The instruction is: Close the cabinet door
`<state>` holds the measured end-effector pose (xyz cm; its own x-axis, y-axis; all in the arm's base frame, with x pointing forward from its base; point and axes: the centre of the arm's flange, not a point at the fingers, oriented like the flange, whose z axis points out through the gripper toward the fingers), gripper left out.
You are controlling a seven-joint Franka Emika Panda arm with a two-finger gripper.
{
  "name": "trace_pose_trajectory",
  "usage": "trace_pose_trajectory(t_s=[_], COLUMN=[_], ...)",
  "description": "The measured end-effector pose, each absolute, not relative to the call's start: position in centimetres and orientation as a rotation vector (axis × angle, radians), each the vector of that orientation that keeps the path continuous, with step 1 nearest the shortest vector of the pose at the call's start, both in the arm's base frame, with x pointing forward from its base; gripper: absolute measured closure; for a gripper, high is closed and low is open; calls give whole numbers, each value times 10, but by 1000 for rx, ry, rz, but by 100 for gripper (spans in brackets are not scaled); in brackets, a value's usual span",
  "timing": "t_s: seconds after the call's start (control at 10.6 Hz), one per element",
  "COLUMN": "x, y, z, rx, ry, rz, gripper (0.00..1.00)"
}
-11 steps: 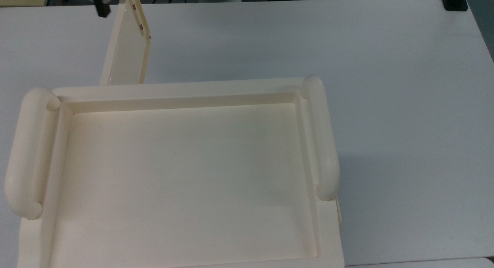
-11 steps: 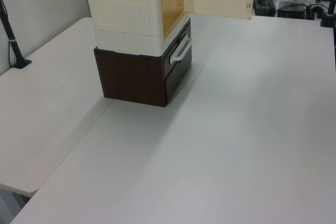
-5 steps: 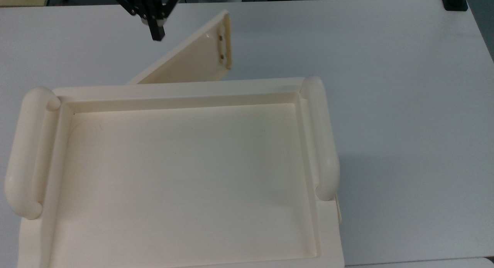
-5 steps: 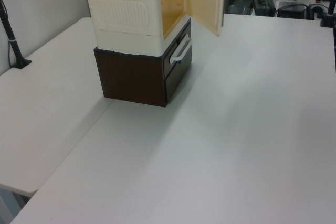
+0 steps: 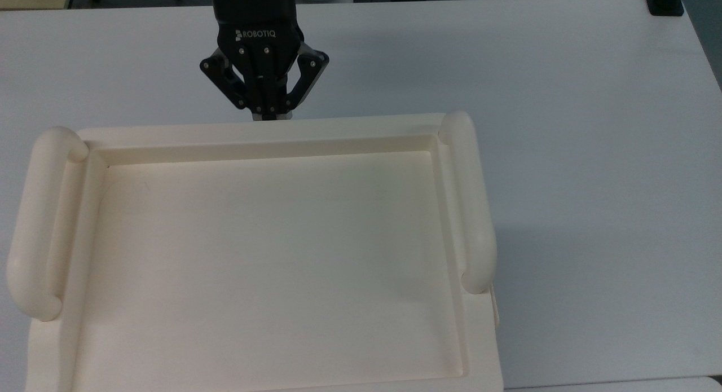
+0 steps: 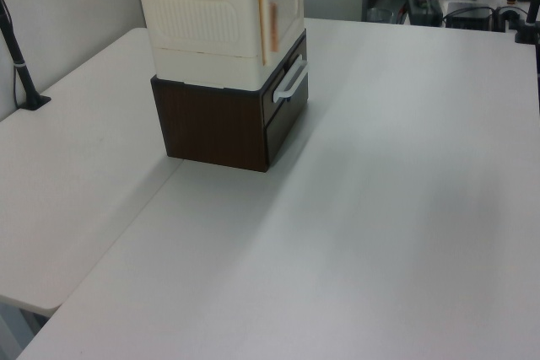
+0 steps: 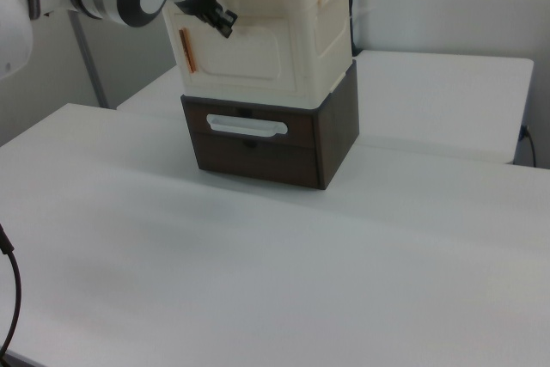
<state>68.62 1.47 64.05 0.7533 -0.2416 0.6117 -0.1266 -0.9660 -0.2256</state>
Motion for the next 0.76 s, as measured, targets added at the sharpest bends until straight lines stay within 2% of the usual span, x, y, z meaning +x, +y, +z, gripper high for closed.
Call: trace_pose_trajectory(t_s=[0.38,0.57,0.76], x=[689,683,663], y=[8,10,10], z=[628,612,611], rx=[-2789,-2881,-3001], ry=[309,207,58], rz=[-994,-829,-625], gripper=[99,99,99])
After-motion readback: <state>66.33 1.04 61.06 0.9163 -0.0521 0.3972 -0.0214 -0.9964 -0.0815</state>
